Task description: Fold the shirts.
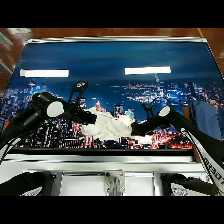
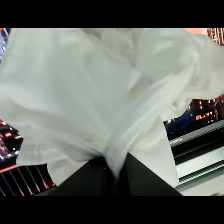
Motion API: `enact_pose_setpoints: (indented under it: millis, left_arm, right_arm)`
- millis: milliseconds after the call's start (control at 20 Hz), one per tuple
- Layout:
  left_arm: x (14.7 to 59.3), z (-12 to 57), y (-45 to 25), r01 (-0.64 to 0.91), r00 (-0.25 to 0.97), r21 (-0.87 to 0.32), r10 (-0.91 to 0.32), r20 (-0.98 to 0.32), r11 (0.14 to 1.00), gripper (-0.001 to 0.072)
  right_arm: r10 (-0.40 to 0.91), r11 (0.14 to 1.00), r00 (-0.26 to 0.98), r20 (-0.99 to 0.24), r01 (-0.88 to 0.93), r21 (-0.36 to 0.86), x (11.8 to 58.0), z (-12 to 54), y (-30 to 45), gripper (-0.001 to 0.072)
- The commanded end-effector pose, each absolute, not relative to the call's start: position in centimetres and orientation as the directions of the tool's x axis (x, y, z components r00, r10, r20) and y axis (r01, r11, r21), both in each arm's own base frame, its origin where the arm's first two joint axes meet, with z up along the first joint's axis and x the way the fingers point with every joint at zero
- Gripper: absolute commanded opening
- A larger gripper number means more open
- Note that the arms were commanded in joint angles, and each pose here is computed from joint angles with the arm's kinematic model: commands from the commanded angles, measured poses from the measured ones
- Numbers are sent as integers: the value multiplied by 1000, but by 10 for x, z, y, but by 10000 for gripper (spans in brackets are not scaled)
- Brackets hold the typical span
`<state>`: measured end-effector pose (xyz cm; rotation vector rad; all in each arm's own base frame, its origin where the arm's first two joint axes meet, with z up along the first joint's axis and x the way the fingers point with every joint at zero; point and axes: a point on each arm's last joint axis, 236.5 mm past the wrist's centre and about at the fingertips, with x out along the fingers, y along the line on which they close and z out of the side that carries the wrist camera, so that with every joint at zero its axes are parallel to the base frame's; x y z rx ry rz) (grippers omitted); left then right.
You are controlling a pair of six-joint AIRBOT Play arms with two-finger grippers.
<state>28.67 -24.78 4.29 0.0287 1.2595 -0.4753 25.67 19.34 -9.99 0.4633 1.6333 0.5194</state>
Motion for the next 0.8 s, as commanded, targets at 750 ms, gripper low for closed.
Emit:
enact_pose_setpoints:
  millis: [750]
  left_arm:
    - [244, 385, -170, 544, 701, -33, -476, -531, 838, 45]
  right_arm:
    - [430, 901, 896, -113, -418, 116, 254, 405, 104, 65]
